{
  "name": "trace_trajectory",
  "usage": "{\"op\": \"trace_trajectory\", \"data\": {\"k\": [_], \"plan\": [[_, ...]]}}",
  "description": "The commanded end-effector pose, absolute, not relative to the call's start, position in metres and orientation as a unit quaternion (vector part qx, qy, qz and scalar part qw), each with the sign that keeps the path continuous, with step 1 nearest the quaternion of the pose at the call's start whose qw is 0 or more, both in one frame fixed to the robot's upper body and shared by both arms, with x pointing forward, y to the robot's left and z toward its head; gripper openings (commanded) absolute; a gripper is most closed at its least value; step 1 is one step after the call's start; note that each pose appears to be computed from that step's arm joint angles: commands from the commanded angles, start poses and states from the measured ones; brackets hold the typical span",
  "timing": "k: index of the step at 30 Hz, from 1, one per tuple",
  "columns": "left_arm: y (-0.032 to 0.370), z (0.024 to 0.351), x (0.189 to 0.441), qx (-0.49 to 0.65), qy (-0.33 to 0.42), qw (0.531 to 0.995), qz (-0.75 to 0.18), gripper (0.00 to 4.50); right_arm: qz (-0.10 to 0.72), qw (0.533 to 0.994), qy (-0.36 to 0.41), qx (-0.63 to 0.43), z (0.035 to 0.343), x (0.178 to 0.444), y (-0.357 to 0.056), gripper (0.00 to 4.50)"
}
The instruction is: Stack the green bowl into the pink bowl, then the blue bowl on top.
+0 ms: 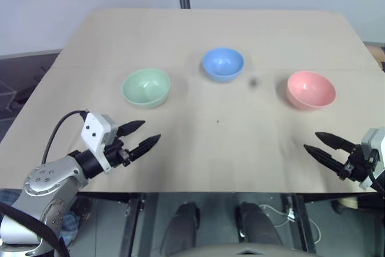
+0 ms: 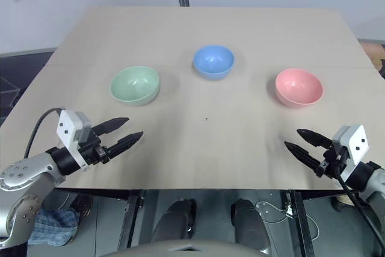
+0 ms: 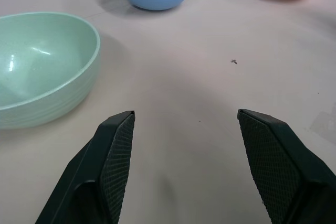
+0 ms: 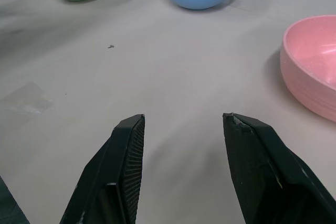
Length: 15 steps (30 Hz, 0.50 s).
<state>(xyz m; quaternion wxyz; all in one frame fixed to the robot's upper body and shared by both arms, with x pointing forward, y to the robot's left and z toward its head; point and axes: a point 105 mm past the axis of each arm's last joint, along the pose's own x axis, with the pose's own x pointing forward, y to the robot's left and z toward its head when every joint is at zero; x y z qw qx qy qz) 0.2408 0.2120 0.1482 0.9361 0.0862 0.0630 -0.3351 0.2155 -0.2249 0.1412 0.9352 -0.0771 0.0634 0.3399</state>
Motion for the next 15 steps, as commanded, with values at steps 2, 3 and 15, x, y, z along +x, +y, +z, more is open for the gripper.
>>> {"op": "trace_trajectory", "data": {"k": [2, 3, 15], "plan": [[0.2096, 0.1569, 0.2383, 0.099, 0.045, 0.933, -0.342, 3.31, 0.339, 0.935, 0.047, -0.090, 0.1462, 0.2141, -0.2261, 2.47], [0.2088, 0.1560, 0.2374, 0.097, 0.047, 0.933, -0.344, 3.31, 0.338, 0.936, 0.048, -0.091, 0.1453, 0.2141, -0.2269, 2.47], [0.2056, 0.1555, 0.2353, 0.095, 0.043, 0.932, -0.347, 3.31, 0.335, 0.936, 0.051, -0.094, 0.1437, 0.2144, -0.2298, 2.47]]}}
